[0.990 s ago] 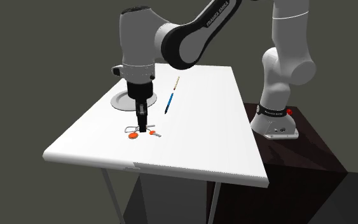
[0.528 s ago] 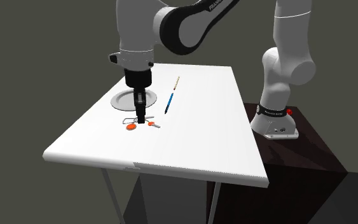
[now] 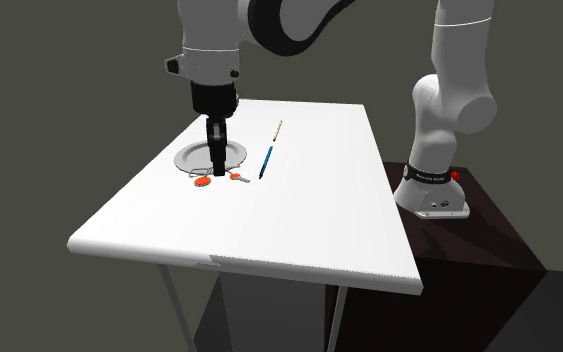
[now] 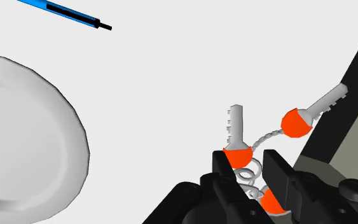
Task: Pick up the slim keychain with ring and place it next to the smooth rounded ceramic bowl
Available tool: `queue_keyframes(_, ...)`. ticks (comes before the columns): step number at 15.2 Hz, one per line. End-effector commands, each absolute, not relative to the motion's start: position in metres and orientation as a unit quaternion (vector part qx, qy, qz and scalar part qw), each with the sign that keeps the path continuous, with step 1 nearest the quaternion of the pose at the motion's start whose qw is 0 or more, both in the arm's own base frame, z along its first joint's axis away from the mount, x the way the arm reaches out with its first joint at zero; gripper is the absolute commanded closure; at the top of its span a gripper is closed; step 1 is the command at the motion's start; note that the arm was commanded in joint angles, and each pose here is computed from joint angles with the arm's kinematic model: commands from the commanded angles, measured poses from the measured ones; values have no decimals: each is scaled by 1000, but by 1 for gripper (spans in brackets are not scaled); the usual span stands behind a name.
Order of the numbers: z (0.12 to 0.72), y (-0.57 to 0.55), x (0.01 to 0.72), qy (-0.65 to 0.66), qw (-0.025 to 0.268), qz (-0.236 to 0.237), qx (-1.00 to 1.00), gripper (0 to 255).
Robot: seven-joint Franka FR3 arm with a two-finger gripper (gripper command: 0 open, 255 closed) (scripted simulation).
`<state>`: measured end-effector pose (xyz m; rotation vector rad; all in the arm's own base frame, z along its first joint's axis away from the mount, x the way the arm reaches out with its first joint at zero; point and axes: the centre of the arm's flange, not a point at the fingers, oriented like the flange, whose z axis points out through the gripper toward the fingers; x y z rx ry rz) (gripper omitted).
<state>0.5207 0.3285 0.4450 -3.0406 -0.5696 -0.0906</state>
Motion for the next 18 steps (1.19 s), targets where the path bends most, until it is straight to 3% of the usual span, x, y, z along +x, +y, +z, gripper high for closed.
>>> queue_keyframes(1, 456, 328, 520, -184, 23, -29, -982, 255)
queue_keyframes(7, 483, 328, 520, -184, 23, -29, -982, 255)
queue_keyframes(18, 483, 184, 536, -184, 23, -29, -982, 255)
